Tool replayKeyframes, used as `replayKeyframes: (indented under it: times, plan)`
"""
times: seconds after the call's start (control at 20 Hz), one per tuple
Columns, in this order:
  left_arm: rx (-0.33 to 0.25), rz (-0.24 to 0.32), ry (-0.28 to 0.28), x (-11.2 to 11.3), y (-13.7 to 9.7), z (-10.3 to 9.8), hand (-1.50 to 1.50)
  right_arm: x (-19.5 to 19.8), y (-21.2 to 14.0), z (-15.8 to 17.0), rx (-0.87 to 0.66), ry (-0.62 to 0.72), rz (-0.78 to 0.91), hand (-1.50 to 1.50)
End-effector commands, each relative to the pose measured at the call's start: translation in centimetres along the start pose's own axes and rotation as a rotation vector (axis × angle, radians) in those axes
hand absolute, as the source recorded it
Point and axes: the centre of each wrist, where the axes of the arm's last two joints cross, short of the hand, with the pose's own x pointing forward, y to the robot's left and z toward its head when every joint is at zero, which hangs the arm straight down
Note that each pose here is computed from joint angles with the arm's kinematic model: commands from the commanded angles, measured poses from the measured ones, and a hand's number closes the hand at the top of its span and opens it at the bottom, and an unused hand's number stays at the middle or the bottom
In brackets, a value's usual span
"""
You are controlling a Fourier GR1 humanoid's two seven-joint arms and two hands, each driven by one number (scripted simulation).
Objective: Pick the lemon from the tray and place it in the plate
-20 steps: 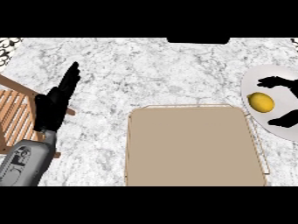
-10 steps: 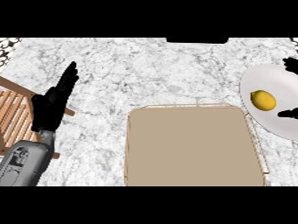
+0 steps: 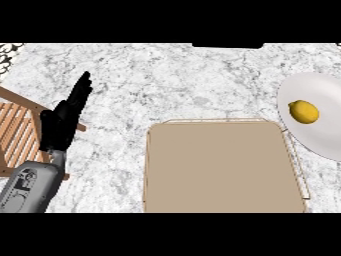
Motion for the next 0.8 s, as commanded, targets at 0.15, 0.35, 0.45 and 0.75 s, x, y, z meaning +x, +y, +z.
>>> replayKeyframes:
  times: [0.15, 0.35, 0.45, 0.75]
  plan:
    - [0.002, 0.006, 0.002, 0.1, 0.2, -0.4, 0.0, 0.8, -4.7, 3.2, 0.056, -0.024, -0.06, -1.5]
    - [-0.012, 0.015, -0.002, 0.0, -0.7, 0.1, 0.0, 0.3, -4.7, 3.9, 0.044, -0.022, -0.037, -1.5]
    - [0.007, -0.002, -0.012, 0.3, 0.3, -0.2, 0.0, 0.7, -5.4, 4.2, 0.032, -0.001, -0.038, -1.5]
    - [-0.018, 0.022, -0.007, 0.4, -0.6, -0.1, 0.0, 0.4, -5.4, 4.5, 0.015, -0.005, -0.057, -1.5]
